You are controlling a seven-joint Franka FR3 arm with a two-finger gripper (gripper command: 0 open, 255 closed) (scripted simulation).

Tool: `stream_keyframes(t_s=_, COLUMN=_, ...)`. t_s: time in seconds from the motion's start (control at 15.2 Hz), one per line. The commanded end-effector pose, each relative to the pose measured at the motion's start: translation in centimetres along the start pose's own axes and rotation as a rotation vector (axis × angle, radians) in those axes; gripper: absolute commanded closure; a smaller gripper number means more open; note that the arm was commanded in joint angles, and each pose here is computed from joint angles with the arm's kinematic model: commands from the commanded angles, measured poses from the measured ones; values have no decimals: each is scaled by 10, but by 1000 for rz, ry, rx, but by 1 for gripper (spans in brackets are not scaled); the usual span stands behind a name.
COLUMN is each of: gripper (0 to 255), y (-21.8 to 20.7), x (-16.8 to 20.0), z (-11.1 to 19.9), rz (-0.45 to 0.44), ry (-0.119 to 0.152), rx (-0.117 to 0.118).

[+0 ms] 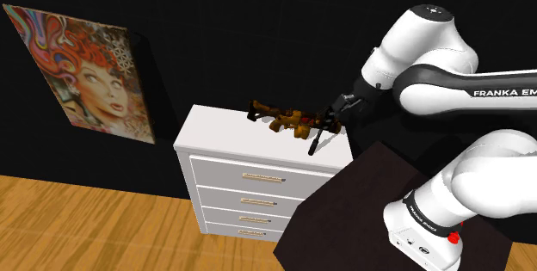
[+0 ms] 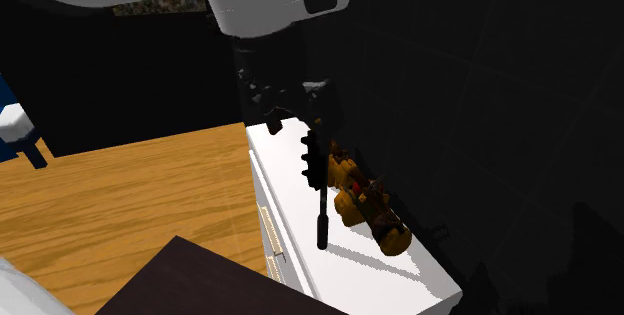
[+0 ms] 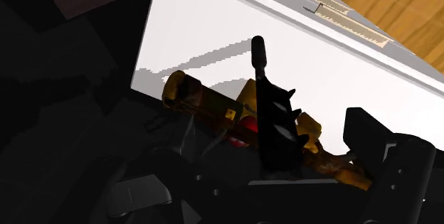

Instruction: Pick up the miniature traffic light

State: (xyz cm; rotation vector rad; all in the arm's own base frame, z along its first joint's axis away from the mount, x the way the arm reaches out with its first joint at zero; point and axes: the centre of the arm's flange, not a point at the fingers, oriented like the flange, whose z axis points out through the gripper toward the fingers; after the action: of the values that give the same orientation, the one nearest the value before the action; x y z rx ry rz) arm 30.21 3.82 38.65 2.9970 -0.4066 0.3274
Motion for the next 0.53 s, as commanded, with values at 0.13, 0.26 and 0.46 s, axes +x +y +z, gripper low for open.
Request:
stream_keyframes(t_s=0.13, gripper=0, y=-16, x=-5, z=51, rz=61, ry=80, rx=-3)
stream_keyframes(t_s=0.26, gripper=0, y=-24, x=-3, z=75, rz=89, ry=115, rx=-6)
stream_keyframes(t_s=0.46, gripper=0, y=-25, x=-7, z=90, rz=89, ry=115, rx=-6)
